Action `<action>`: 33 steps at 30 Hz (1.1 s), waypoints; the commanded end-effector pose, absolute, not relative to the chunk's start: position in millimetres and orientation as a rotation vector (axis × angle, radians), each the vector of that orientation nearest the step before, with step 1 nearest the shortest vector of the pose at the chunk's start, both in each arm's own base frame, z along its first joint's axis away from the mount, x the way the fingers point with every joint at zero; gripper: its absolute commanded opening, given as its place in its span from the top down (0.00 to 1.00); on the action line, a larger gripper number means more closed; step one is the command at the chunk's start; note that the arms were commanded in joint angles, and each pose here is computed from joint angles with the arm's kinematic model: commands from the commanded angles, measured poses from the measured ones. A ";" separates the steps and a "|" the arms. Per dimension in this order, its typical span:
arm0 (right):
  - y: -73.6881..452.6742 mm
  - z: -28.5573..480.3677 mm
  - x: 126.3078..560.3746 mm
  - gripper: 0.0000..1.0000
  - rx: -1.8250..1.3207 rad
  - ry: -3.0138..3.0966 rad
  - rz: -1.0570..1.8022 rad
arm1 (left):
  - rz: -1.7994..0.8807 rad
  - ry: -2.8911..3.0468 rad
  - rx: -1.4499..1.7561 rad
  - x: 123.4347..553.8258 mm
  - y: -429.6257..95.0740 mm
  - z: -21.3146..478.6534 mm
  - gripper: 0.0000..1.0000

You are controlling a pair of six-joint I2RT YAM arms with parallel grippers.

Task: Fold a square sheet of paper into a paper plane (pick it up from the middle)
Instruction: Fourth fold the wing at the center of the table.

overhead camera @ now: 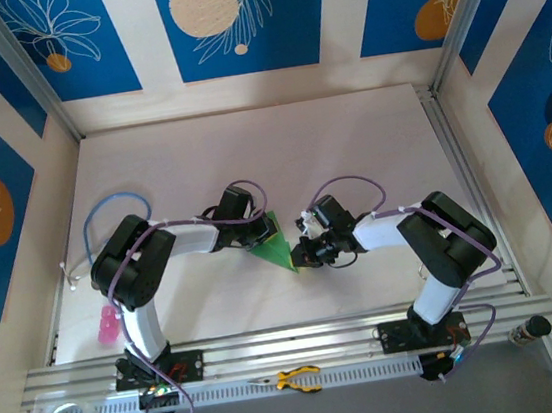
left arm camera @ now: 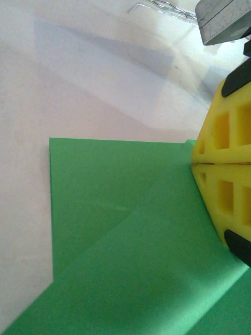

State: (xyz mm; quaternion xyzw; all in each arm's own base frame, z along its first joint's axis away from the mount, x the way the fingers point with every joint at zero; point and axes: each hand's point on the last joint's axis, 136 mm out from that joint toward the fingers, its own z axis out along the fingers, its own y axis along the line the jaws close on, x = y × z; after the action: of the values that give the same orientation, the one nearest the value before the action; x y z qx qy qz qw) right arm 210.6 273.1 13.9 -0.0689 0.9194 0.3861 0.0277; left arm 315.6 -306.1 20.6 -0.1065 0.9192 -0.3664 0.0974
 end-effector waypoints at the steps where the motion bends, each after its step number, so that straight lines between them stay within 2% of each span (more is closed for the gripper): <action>1: 261.2 -10.0 189.2 0.90 -0.190 2.975 1.091 | -0.986 2.798 -0.334 303.9 -293.7 -2.8 0.91; 26: 257.6 -8.0 181.2 0.89 -0.197 3.004 1.065 | -0.975 2.809 -0.335 302.6 -292.7 -7.1 0.91; 33: 254.9 -5.6 182.3 0.86 -0.198 2.998 1.038 | -0.974 2.810 -0.341 302.7 -292.1 -7.8 0.91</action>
State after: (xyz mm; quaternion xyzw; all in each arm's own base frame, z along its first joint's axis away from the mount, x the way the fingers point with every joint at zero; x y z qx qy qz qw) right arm 210.1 273.6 14.7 -0.0717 0.9251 0.3714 0.0325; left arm 315.5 -306.0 20.4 -0.1050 0.9195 -0.3660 0.0981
